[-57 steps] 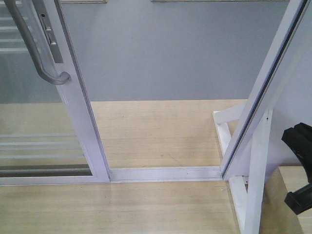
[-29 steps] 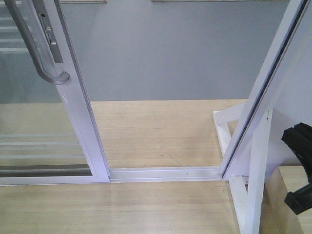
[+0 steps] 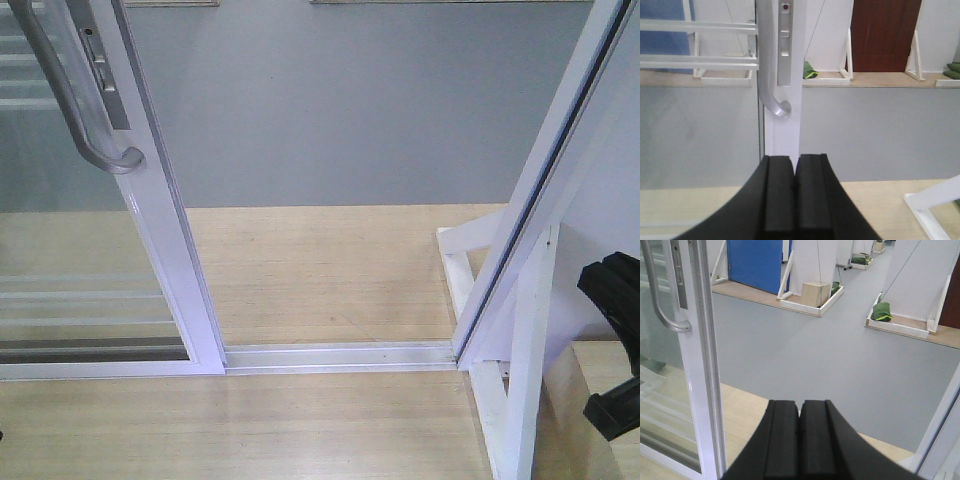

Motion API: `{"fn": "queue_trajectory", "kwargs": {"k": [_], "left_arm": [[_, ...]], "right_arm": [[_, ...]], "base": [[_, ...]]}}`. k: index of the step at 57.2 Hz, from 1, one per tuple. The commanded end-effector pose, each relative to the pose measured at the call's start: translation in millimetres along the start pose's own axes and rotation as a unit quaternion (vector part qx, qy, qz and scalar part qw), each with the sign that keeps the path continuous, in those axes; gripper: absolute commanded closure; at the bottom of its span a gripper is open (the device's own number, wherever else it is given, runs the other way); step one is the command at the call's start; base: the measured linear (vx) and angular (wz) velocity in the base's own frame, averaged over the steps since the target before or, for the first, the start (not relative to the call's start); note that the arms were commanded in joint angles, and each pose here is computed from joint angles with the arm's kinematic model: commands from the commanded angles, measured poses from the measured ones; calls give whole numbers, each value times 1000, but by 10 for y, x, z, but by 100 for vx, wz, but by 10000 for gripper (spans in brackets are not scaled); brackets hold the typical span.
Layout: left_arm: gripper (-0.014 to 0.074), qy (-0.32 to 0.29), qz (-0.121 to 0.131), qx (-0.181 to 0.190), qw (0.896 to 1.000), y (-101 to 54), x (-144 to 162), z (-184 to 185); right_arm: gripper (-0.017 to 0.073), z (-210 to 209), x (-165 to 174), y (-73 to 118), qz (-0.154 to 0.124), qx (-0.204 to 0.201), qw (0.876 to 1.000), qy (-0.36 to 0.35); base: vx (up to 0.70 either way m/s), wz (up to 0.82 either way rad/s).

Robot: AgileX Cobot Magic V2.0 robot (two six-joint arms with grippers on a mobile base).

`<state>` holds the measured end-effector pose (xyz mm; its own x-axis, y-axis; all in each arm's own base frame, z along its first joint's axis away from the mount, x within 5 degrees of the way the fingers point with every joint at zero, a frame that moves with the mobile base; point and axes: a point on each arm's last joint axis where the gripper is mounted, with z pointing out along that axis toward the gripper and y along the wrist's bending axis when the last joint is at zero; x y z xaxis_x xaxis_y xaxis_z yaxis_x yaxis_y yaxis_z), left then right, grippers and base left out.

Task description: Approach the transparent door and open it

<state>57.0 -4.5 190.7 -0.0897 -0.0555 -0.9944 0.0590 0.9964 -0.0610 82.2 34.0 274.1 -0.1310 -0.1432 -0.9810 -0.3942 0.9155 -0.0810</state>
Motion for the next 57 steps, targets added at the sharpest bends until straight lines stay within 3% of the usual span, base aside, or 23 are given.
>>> {"fn": "queue_trajectory", "kwargs": {"k": [1,57], "left_arm": [[594,-28,12,-14,999,22,23,-4],[594,-25,6,-14,1000,22,26,-3]], "right_arm": [[560,-23,-167,-32,1,14,999,-49],[560,-22,-164,-33,-2,15,999,-48]], "base": [[0,0],[0,0]]}}
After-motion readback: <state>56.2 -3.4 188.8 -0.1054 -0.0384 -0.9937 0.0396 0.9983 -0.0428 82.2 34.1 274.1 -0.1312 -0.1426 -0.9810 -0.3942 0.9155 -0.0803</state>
